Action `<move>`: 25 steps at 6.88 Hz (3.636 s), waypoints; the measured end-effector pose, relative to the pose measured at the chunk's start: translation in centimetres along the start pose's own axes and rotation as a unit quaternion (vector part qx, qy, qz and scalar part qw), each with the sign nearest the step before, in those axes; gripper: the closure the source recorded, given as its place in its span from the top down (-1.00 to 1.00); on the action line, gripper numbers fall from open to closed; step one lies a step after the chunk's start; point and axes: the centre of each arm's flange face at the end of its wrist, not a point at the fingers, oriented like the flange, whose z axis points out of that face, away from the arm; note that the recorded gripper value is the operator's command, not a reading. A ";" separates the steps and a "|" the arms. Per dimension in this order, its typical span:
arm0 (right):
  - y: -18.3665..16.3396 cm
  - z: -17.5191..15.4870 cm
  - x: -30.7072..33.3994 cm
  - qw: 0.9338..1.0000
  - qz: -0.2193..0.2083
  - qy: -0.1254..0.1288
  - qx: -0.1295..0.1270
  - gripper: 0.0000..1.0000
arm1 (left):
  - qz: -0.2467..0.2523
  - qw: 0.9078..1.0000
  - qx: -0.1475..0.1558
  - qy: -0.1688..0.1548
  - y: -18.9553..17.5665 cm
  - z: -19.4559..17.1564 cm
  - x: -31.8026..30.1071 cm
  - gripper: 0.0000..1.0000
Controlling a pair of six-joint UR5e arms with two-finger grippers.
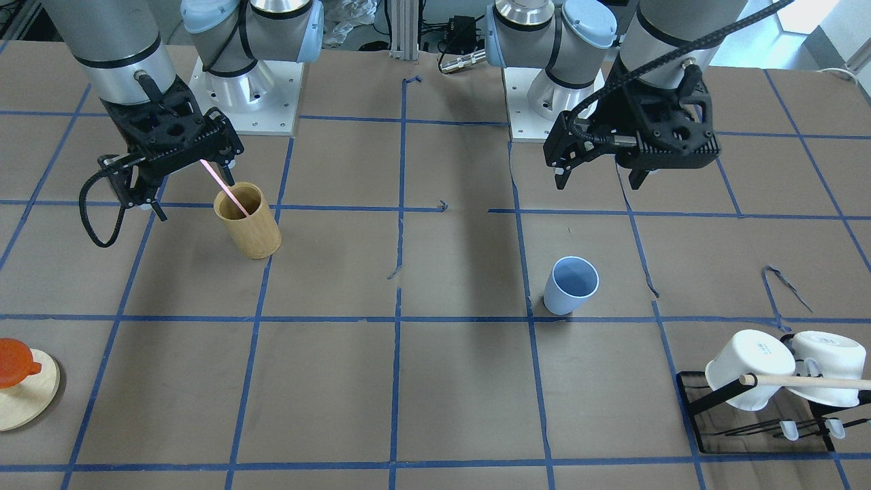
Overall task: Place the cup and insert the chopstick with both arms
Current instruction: 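Lower left gripper onto blue cup while right gripper descends to chopstick, then carry blue cup to table center with left gripper while right grasps chopstick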
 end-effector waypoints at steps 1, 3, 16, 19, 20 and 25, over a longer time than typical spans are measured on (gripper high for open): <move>1.3 1.5 0.8 0.999 -0.041 -0.009 -0.009 1.00 | 0.000 1.000 -0.023 -0.001 -0.1 2.5 0.0 1.00; 5.1 3.8 -0.3 0.996 -0.081 -0.027 -0.021 1.00 | -0.001 0.999 -0.052 -0.005 -0.3 9.6 -0.1 1.00; 12.1 9.9 -4.5 0.992 -0.065 -0.077 -0.082 0.13 | 0.058 0.998 -0.028 -0.003 -1.4 24.6 -0.2 -1.00; 12.4 10.2 -4.3 0.991 -0.059 -0.082 -0.086 -0.24 | 0.057 0.998 -0.015 -0.005 -1.6 23.5 -0.2 -1.00; 12.5 10.2 -4.1 0.991 -0.056 -0.083 -0.087 -0.29 | 0.040 0.999 -0.005 -0.004 -1.9 23.0 -0.1 -1.00; 12.6 10.1 -3.9 0.991 -0.047 -0.084 -0.087 -0.70 | -0.037 0.998 0.042 0.034 -4.2 18.7 11.5 -1.00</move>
